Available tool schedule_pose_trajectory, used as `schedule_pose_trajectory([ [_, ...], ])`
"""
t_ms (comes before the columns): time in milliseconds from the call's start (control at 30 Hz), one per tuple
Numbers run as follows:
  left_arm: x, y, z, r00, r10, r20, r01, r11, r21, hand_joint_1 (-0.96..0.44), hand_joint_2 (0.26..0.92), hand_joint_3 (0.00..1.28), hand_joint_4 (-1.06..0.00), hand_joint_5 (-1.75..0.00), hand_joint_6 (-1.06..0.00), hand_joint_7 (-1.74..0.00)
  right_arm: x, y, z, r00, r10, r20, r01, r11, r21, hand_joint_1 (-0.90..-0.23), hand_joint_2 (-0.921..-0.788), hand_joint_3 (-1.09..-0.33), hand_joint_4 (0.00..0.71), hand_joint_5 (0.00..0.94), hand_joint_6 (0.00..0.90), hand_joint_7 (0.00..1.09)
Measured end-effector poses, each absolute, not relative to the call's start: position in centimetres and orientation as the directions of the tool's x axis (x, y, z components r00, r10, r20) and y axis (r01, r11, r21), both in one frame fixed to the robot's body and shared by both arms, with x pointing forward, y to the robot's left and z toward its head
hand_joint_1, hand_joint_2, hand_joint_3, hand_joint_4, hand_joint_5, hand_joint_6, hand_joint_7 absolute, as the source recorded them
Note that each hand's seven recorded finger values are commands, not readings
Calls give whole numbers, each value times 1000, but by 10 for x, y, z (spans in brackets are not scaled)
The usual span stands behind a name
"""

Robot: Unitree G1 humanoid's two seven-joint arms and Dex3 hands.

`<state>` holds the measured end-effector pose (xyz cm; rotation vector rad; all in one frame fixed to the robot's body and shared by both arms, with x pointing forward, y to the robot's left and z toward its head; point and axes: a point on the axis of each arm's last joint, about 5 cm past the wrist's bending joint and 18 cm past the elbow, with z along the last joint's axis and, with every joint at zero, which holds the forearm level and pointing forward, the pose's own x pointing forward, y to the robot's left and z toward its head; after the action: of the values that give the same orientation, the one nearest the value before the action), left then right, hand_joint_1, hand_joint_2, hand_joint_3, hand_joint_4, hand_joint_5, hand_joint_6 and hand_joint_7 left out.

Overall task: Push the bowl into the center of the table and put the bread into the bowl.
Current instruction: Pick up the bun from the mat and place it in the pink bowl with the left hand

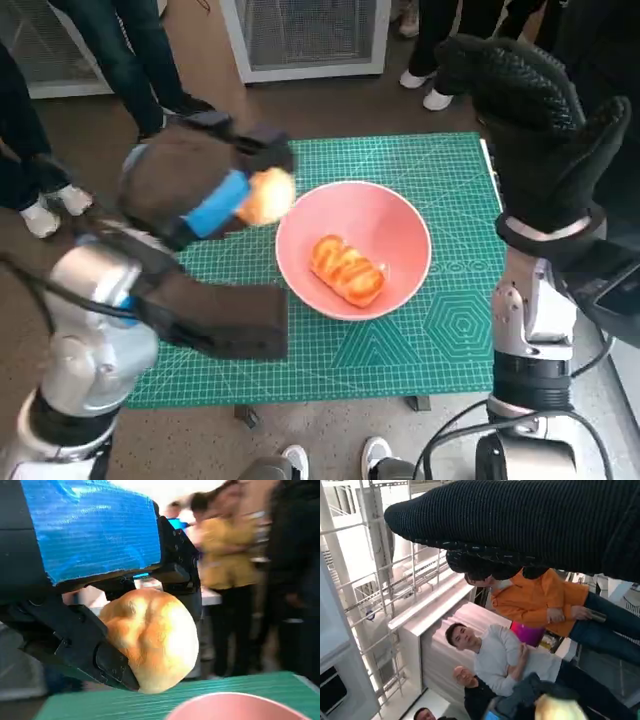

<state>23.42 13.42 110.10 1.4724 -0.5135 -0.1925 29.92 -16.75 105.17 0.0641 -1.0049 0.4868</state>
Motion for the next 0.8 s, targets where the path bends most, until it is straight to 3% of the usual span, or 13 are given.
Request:
schedule_pose_trajectory([
  [200, 244, 113, 1100, 836, -511, 199, -172, 101, 980, 3, 871, 70, -788, -1212, -769, -864, 299, -167, 1052, 438, 363, 822, -421, 891, -169, -665, -921, -761, 336, 1, 233, 403],
  [233, 246, 109, 1100, 830, -521, 197, -170, 100, 980, 3, 870, 79, -771, -1200, -757, -915, 299, -167, 1052, 438, 363, 823, -421, 891, -170, -664, -921, -761, 336, 1, 233, 403],
  [300, 249, 102, 1098, 822, -539, 187, -163, 93, 982, 3, 659, 519, -684, -1312, -681, -1179, 299, -167, 1052, 437, 363, 823, -420, 891, -170, -664, -921, -761, 336, 1, 233, 402],
  [400, 255, 92, 1096, 813, -558, 165, -141, 86, 986, 3, 560, 778, -588, -1440, -590, -1375, 299, -168, 1052, 435, 363, 824, -420, 891, -171, -664, -921, -762, 336, 1, 233, 402],
  [467, 258, 86, 1093, 810, -567, 149, -126, 80, 989, 3, 537, 865, -538, -1508, -542, -1459, 299, -168, 1053, 433, 363, 825, -420, 891, -172, -664, -921, -762, 336, 1, 233, 402],
  [700, 266, 72, 1081, 806, -585, 95, -85, 46, 995, 3, 508, 958, -493, -1571, -498, -1541, 298, -168, 1053, 430, 364, 826, -418, 892, -175, -665, -921, -762, 336, 0, 233, 402],
  [800, 269, 69, 1076, 800, -594, 81, -74, 35, 997, 3, 563, 892, -457, -1578, -462, -1545, 298, -168, 1053, 429, 364, 826, -417, 892, -176, -667, -921, -762, 335, 0, 234, 403],
])
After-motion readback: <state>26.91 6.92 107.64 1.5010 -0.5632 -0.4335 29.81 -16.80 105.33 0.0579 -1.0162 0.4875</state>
